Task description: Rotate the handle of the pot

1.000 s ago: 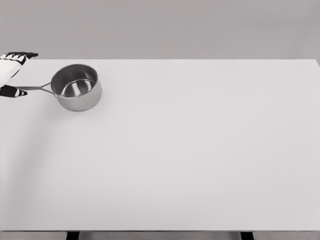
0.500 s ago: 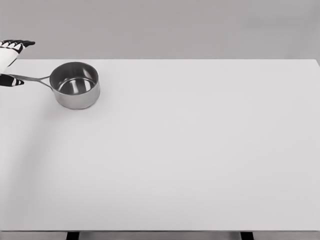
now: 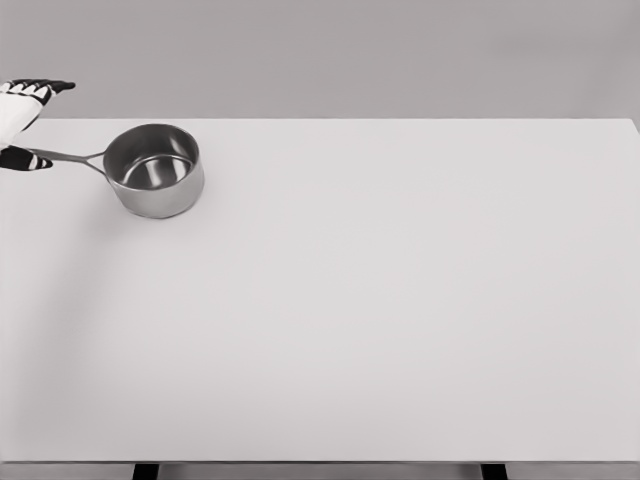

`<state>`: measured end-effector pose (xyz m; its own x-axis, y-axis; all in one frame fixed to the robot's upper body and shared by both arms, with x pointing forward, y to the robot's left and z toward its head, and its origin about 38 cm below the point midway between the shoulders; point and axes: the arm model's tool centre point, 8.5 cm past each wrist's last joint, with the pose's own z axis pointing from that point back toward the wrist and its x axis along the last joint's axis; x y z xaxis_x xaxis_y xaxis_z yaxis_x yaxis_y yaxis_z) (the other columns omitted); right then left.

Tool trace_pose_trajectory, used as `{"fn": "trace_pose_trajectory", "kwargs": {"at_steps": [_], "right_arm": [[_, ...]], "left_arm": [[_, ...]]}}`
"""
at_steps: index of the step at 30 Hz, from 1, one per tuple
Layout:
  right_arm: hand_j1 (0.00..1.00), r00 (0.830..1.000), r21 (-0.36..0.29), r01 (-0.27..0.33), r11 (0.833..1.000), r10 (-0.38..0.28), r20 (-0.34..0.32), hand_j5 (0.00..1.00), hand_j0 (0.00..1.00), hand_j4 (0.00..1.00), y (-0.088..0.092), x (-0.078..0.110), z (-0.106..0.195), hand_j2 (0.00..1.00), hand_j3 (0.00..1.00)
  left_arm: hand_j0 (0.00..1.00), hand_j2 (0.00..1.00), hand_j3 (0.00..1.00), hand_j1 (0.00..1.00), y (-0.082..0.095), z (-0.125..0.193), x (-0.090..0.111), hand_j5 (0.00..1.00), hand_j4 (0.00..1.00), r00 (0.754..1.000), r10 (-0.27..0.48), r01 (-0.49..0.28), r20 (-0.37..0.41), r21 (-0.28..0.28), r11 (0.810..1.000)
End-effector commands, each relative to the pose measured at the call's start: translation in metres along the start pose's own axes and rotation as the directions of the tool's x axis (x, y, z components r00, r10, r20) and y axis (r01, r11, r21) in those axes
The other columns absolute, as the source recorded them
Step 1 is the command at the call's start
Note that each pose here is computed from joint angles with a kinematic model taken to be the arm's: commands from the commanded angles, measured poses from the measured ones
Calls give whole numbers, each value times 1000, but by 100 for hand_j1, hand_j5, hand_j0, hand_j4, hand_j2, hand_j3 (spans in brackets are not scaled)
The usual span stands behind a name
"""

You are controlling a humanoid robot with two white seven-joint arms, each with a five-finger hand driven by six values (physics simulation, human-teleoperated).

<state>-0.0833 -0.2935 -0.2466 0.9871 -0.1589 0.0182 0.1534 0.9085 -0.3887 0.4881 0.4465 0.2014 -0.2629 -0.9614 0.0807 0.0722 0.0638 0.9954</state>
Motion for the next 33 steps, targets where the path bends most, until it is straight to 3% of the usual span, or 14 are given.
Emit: {"fn": "trace_pose_trajectory", "kwargs": {"at_steps": [1,12,14,19,21,23,26,27,29,33], "right_arm": [[100,1000,0,2,1000,-2,0,100,100,100,0,0,0,100,100],[100,1000,0,2,1000,-2,0,100,100,100,0,0,0,100,100],[100,1000,0,2,1000,-2,0,100,100,100,0,0,0,100,100],[100,1000,0,2,1000,-2,0,100,100,100,0,0,0,100,100],[100,1000,0,2,1000,-2,0,100,100,100,0,0,0,100,100],[100,1000,0,0,1000,0,0,100,100,100,0,0,0,100,100],[100,1000,0,2,1000,-2,0,100,100,100,0,0,0,100,100],[100,1000,0,2,1000,-2,0,100,100,100,0,0,0,100,100],[100,1000,0,2,1000,-2,0,100,100,100,0,0,0,100,100],[100,1000,0,2,1000,-2,0,100,100,100,0,0,0,100,100]], "left_arm": [[100,100,100,100,-1,0,0,100,100,1000,6,-6,0,1,1000],[100,100,100,100,-2,3,1,100,100,1000,2,-2,4,3,1000],[100,100,100,100,-8,6,2,100,100,1000,6,-6,4,-8,1000],[100,100,100,100,-2,11,16,100,100,999,-33,31,44,39,999],[100,100,100,100,11,14,26,100,100,996,-36,29,79,87,996],[100,100,100,100,12,16,50,100,100,987,-25,8,157,112,994],[100,100,100,100,21,3,125,100,100,924,-49,-4,380,139,990],[100,100,100,100,25,3,140,100,100,907,-65,0,415,155,988],[100,100,100,100,26,12,158,100,100,886,-88,9,456,173,985],[100,100,100,100,8,36,187,100,100,846,-64,-21,530,153,988]]}}
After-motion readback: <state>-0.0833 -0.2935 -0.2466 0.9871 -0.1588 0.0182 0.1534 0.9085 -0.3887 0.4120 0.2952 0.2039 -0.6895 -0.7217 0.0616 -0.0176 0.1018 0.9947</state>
